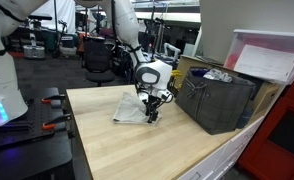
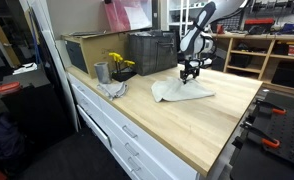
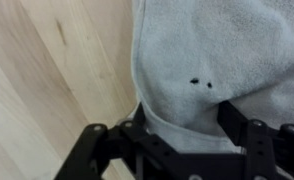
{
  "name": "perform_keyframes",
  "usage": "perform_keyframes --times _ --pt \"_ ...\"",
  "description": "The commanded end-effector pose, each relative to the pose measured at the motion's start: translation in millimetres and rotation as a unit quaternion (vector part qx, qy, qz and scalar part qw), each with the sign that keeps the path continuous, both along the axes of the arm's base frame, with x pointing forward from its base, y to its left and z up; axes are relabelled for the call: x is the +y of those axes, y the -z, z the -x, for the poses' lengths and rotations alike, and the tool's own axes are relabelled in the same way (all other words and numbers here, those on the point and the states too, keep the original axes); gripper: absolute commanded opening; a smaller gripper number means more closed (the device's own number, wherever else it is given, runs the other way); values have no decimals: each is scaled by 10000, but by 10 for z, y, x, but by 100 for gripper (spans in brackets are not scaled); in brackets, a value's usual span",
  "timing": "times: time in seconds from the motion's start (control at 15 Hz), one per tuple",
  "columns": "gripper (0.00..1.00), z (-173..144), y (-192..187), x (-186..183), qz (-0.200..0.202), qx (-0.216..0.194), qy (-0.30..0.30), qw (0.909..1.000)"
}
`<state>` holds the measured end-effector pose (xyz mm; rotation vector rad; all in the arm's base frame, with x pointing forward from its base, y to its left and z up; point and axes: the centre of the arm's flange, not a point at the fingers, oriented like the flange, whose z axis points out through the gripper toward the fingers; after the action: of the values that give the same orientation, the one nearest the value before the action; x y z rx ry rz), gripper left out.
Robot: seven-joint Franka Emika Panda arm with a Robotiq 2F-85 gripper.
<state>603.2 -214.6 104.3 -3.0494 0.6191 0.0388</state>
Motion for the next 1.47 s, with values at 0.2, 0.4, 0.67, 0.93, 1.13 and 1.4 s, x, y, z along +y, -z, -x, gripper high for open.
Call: perform_keyframes --times 0.2,0.4,0.67,0.93,1.13,1.4 --pt "22 -81 0 22 -68 -56 -45 10000" --pt "1 105 -25 -89 161 45 636 9978" --pt "3 418 -16 -335 351 215 1744 9838" --pt "3 756 -11 -504 520 428 2770 9585" --pt "3 1027 24 -573 595 609 3522 9320" --pt "3 1381 50 -581 606 807 4461 8893"
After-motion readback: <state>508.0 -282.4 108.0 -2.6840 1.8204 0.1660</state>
